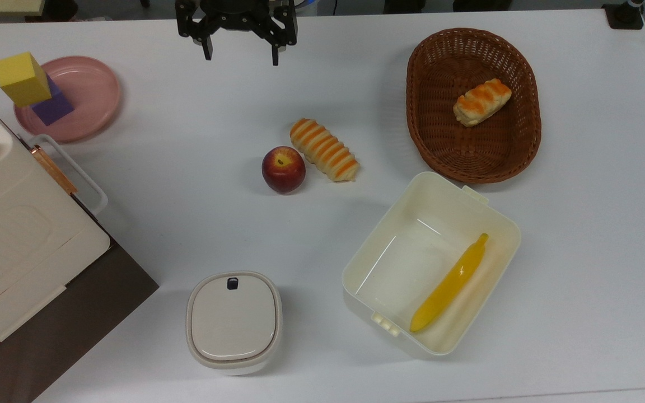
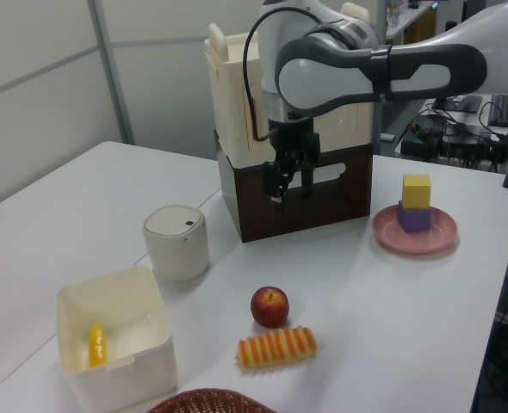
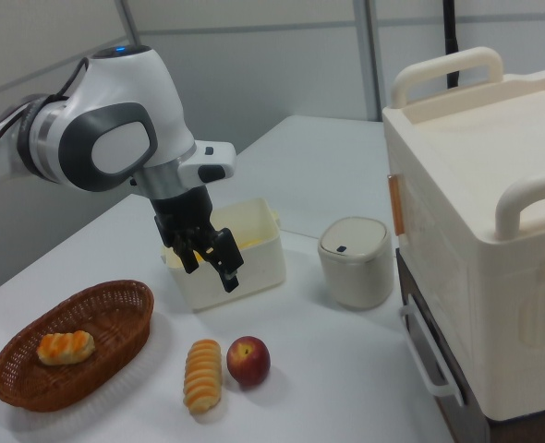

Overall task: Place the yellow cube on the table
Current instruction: 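Move the gripper from above the table toward the pink plate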

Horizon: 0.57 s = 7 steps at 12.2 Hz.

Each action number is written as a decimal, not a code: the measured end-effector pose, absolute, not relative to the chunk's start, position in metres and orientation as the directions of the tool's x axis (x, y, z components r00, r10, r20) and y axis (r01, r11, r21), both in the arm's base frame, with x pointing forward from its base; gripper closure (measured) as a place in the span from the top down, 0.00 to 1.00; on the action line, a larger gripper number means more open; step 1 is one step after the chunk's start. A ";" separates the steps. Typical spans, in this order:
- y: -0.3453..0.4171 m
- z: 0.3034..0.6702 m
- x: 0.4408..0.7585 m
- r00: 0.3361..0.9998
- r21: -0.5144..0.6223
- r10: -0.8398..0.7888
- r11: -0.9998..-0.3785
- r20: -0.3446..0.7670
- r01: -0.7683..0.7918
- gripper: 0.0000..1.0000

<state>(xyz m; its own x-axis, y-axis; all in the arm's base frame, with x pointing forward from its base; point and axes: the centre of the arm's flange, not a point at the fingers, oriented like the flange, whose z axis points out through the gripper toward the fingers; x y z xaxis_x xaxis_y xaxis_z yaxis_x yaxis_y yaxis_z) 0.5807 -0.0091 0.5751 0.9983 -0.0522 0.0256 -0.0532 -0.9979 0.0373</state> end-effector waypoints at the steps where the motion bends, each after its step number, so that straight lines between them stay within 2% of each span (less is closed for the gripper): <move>1: -0.009 0.576 0.580 0.998 0.037 -0.052 -0.998 0.028 -0.053 1.00; 7: -0.009 0.576 0.580 0.998 0.037 -0.051 -0.998 0.027 -0.052 1.00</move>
